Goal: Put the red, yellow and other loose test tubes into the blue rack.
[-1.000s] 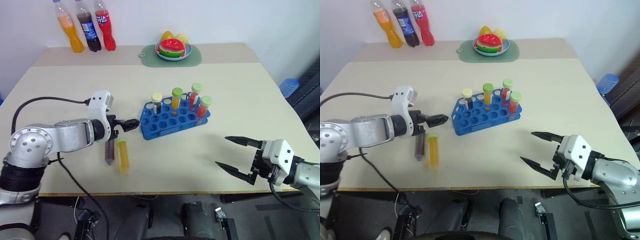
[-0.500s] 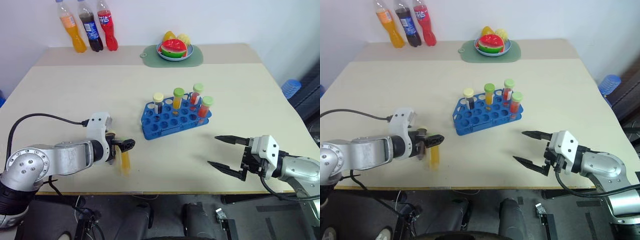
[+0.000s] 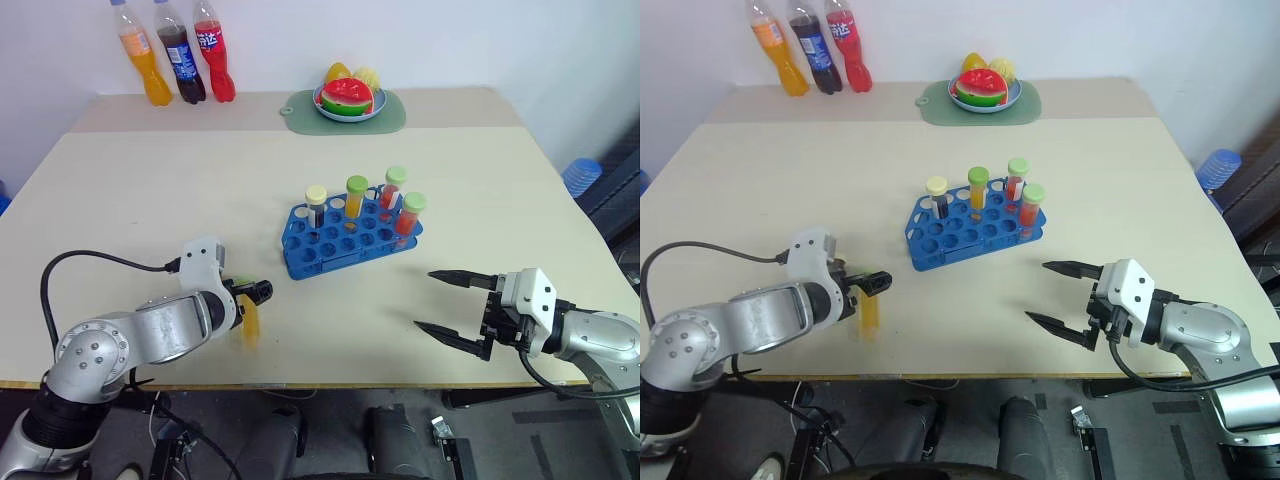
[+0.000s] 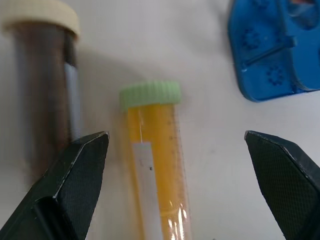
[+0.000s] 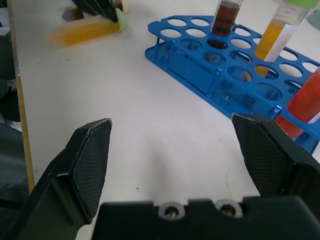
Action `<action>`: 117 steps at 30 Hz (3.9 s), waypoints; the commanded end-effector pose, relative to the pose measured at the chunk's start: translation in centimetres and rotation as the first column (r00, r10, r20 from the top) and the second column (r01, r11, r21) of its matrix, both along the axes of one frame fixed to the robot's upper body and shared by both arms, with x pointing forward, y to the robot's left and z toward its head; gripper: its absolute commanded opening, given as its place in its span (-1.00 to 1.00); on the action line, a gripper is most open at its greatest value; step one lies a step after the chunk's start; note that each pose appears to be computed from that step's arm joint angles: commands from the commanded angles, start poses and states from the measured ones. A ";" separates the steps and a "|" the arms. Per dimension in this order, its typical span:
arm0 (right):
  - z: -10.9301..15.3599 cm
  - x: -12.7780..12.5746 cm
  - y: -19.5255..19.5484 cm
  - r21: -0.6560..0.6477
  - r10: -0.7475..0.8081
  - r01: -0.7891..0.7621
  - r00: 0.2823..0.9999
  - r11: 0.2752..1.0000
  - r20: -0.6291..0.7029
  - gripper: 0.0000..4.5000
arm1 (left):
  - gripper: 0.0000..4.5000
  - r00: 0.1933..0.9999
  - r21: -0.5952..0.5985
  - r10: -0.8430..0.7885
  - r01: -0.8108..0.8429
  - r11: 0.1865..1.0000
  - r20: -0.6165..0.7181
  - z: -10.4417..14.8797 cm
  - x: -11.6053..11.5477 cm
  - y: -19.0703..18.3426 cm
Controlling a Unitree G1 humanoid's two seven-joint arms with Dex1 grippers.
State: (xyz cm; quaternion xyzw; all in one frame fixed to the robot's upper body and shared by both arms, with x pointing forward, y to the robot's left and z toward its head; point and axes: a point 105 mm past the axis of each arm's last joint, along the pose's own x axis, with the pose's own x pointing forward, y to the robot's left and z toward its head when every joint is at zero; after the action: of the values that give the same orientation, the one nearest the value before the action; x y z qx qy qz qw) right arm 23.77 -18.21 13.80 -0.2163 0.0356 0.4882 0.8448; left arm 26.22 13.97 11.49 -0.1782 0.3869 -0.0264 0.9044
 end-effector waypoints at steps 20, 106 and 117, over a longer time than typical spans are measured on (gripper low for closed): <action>1.5 -0.1 -0.1 -0.001 -0.021 0.021 0.998 1.000 0.051 0.88 | -0.67 0.997 0.077 -0.080 0.078 0.994 0.022 1.0 1.6 0.3; 1.9 -4.8 -3.2 0.015 -0.311 0.311 0.950 0.950 0.026 0.88 | -0.67 -0.063 0.436 -0.442 0.335 0.835 0.895 4.4 8.1 -17.2; 2.0 -4.9 -3.2 0.018 -0.328 0.327 0.944 0.945 0.033 0.88 | -0.67 0.012 0.405 -0.444 0.388 0.828 0.896 2.1 8.5 -17.8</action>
State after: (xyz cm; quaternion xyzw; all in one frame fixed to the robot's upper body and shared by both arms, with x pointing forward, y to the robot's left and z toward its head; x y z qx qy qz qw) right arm 19.04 -21.69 14.59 -0.1976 0.0772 0.3413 0.9157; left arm 35.05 -3.36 13.26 0.0244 -0.2409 -0.3791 0.8931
